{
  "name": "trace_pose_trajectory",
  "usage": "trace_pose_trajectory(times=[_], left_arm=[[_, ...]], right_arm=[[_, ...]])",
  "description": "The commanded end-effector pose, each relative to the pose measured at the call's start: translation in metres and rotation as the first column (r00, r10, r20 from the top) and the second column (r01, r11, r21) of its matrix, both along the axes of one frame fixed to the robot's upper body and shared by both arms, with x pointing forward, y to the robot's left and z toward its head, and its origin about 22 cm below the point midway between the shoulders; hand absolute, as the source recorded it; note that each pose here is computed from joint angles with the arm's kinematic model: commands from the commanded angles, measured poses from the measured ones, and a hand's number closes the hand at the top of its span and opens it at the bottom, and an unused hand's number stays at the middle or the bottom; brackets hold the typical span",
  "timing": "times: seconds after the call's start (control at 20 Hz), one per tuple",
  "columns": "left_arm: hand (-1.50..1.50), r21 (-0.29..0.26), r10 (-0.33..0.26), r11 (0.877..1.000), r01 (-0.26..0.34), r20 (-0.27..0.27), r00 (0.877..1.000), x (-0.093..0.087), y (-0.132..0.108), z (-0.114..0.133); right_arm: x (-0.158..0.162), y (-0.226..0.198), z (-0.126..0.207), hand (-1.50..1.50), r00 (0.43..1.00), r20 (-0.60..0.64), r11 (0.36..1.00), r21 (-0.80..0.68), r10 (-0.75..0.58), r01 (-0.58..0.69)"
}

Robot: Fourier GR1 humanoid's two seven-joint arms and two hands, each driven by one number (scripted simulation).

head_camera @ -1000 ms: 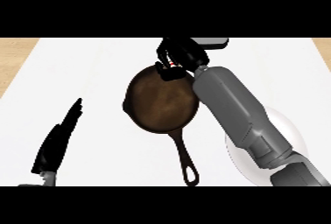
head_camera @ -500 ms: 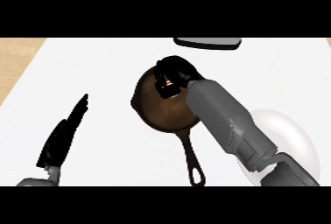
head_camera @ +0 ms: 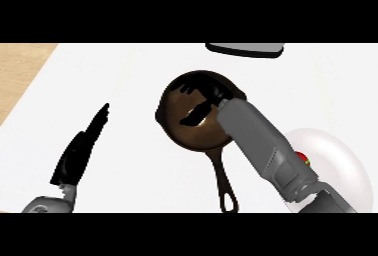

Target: Pick the cupcake from the plate and place it in the pan

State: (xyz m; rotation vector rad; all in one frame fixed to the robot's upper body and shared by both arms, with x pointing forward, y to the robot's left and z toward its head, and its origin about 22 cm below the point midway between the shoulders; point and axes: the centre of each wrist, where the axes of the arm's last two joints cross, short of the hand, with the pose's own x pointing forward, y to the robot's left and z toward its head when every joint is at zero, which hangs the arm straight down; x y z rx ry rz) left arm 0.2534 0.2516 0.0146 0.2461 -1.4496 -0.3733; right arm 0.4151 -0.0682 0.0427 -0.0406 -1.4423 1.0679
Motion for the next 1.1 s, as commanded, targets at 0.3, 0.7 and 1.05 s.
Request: trace_pose_trajectory(times=[0.3, 0.7, 1.05], left_arm=[[0.00, 0.001, 0.010, 1.000, -0.010, -0.002, 1.000, -0.001, 0.007, 0.000], [0.00, 0.003, 0.074, 0.997, -0.074, -0.012, 0.997, -0.004, 0.018, 0.005], [0.00, -0.007, 0.082, 0.997, -0.082, -0.009, 0.997, -0.010, 0.017, -0.003]], right_arm=[[0.010, -0.005, 0.016, -1.50, 0.960, 0.012, 0.894, 0.366, -0.280, 0.257], [0.034, -0.059, 0.031, -1.50, 0.891, -0.041, 0.767, 0.492, -0.452, 0.411], [0.036, -0.155, 0.022, -1.50, 0.881, 0.050, 0.777, 0.496, -0.471, 0.387]])
